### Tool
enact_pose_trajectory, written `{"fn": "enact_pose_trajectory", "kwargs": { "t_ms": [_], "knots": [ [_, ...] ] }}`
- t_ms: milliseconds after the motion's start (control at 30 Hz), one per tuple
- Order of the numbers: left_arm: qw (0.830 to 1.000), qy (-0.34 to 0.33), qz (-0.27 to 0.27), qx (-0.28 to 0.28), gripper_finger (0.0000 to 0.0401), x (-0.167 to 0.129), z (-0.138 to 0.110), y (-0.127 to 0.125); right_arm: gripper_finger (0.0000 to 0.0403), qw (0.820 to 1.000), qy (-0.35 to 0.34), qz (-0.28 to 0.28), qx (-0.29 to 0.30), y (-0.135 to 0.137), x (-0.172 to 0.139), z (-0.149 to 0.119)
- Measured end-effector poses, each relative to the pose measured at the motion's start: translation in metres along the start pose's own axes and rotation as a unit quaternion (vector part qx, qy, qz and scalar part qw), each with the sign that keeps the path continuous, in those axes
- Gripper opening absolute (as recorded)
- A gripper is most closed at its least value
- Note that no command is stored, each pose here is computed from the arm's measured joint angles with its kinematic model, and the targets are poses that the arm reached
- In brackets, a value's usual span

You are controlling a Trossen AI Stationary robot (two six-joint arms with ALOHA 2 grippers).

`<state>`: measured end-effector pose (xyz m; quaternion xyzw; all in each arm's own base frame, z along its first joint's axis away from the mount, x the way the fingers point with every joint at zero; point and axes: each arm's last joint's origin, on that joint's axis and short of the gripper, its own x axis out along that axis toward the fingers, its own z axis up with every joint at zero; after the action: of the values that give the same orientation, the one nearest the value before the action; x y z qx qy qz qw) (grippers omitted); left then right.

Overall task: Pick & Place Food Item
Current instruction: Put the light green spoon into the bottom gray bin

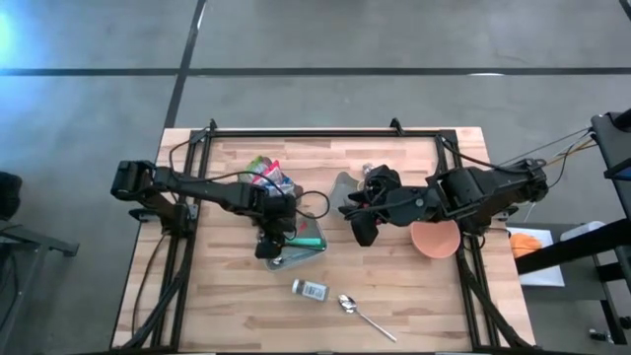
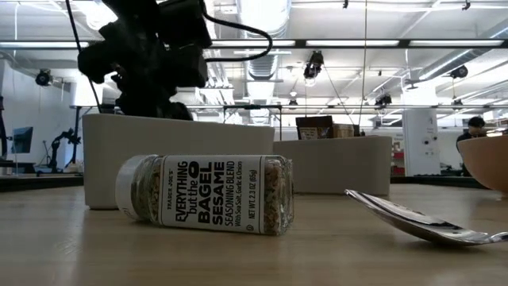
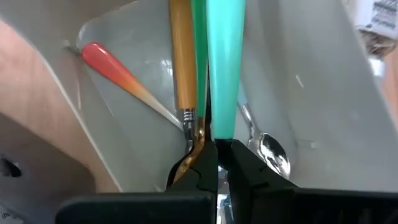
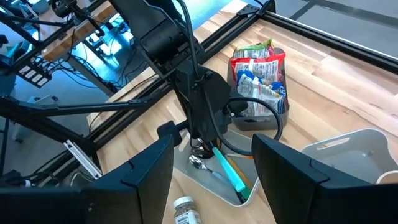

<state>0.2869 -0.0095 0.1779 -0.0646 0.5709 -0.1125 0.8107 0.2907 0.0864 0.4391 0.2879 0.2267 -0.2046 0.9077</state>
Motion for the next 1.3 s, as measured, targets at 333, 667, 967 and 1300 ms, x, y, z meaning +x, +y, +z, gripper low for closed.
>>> {"fn": "enact_pose_trajectory", "kwargs": {
  "t_ms": [333, 667, 967, 1300],
  "knots": [
    [1.000, 0.014, 0.001, 0.009, 0.0006, 0.012, -0.016, 0.004, 0.0215, 1.000, -0.005, 0.006, 0.015, 0.001, 0.000, 0.001],
    [1.000, 0.011, 0.003, 0.003, 0.0021, 0.015, -0.019, 0.004, 0.0215, 1.000, -0.015, 0.015, 0.021, 0.003, 0.000, 0.003],
    [1.000, 0.010, 0.003, 0.001, 0.0026, 0.015, -0.018, 0.005, 0.0215, 1.000, -0.015, 0.015, 0.023, 0.003, 0.000, 0.003],
    [1.000, 0.011, 0.003, 0.011, 0.0028, 0.015, -0.019, 0.005, 0.0215, 1.000, -0.014, 0.015, 0.021, 0.003, 0.000, 0.003]
  ]
}}
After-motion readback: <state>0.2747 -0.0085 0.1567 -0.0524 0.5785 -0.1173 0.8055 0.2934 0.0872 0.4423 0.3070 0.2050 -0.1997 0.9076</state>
